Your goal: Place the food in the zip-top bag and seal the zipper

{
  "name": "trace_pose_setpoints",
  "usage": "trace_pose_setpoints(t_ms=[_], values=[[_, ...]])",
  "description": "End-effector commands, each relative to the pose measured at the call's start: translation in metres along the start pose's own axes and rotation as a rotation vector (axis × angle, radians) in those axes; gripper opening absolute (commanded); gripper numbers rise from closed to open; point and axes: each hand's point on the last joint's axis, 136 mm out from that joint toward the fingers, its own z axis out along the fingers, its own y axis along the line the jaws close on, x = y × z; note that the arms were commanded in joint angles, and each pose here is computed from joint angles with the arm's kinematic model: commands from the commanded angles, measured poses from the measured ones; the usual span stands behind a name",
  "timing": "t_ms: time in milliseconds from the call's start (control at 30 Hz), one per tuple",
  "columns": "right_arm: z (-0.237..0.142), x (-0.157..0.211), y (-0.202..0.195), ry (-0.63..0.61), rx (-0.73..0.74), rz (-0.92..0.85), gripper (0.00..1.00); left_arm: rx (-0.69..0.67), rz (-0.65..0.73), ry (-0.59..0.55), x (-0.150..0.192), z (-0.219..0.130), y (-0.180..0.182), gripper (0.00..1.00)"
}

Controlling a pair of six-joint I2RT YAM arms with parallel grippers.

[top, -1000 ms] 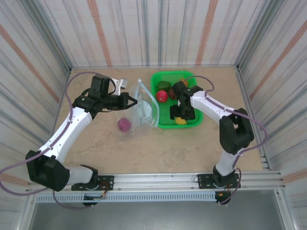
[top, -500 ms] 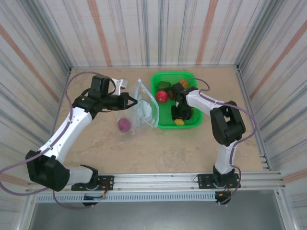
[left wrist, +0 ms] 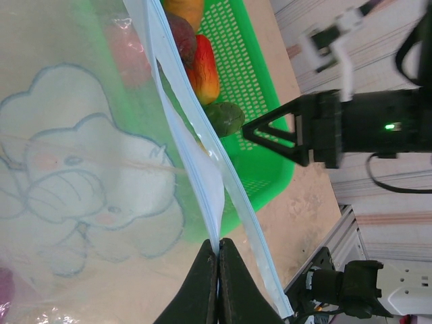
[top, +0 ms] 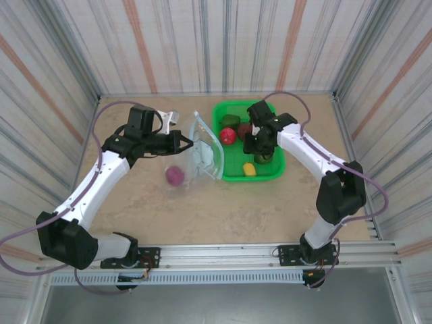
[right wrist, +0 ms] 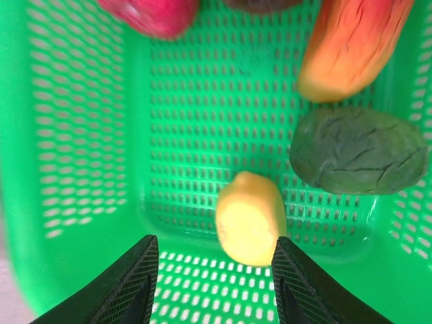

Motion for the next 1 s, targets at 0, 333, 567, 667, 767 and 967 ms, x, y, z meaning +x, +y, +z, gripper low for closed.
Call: trace_pose_setpoints(t_ms=[0, 333, 567, 667, 767, 967], values=[[-0.018, 0.002, -0.002, -0.008, 0.001, 0.001, 0.51, -0.002, 0.012, 0.004, 0.002, 0.000, 0.000, 0.00], [0.040, 0.039, -0.001, 0.206, 0.045, -0.073, 0.76, -0.012, 0.014, -0.001, 0.002, -0.001, 0.001, 0.00], [0.083, 0.045, -0.012, 0.286, 0.085, -0.055, 0.76, -0.007, 0.017, -0.002, 0.002, -0.002, 0.000, 0.00], [0.099, 0.048, -0.016, 0.315, 0.112, -0.061, 0.75, -0.004, 0.019, -0.004, 0.002, -0.003, -0.002, 0.00], [0.108, 0.052, -0.019, 0.338, 0.128, -0.069, 0.69, 0.000, 0.020, -0.005, 0.001, -0.003, -0.003, 0.00], [0.108, 0.057, -0.017, 0.347, 0.120, -0.071, 0.43, 0.006, 0.014, -0.007, 0.000, -0.003, -0.002, 0.00]])
